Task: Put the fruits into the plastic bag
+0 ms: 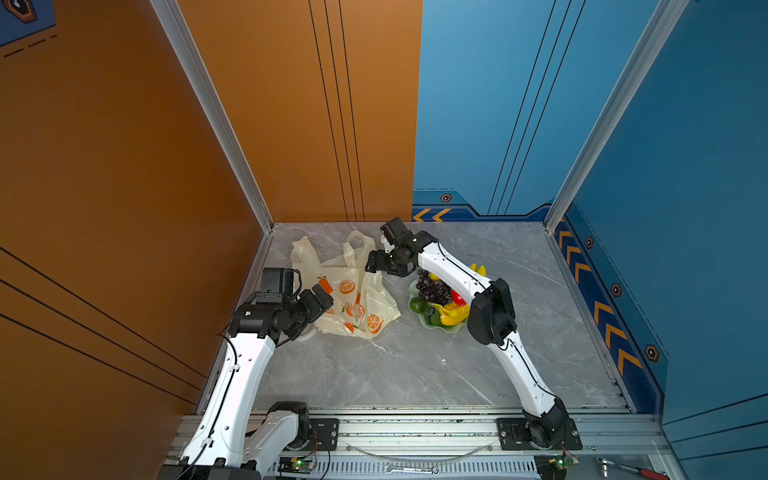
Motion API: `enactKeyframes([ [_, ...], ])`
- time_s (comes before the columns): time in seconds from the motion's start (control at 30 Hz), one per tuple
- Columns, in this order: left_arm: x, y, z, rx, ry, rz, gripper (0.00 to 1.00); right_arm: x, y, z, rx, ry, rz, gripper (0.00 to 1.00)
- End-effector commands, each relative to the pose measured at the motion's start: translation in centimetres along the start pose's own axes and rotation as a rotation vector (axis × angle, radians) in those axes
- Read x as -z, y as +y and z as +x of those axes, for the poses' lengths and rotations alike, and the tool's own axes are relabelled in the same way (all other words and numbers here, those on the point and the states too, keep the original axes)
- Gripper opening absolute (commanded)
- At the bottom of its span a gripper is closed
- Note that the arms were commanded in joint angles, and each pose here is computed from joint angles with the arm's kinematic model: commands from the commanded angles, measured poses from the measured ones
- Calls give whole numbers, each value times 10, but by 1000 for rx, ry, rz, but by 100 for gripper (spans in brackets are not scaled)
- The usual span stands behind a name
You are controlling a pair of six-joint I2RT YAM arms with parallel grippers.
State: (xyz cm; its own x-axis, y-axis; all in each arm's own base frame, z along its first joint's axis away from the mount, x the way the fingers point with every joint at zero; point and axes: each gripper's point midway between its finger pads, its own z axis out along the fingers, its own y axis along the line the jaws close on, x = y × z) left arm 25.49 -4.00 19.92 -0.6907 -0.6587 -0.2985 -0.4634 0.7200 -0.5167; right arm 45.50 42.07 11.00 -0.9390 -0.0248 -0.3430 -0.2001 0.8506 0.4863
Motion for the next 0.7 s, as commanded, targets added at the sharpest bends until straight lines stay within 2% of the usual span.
enactKeyframes([
  [0.0,5,3,8,17,30,4,98,-10,17,-10,-26,-33,-69,78],
  [0.1,9,6,10,23,30,-1,98,-17,22,-17,-28,-63,-86,72],
  [0.2,14,12,13,35,31,-9,98,-23,22,-23,-41,-86,-102,60],
  [0.43,26,24,18,52,19,-23,98,-27,25,-32,-60,-121,-128,18],
  [0.5,28,26,19,60,17,-23,98,-20,29,-37,-44,-142,-131,0],
  [0.6,31,25,18,73,6,-9,98,6,45,-50,35,-208,-140,0],
  [0.67,37,22,13,80,-14,9,98,33,77,-50,169,-276,-151,0],
])
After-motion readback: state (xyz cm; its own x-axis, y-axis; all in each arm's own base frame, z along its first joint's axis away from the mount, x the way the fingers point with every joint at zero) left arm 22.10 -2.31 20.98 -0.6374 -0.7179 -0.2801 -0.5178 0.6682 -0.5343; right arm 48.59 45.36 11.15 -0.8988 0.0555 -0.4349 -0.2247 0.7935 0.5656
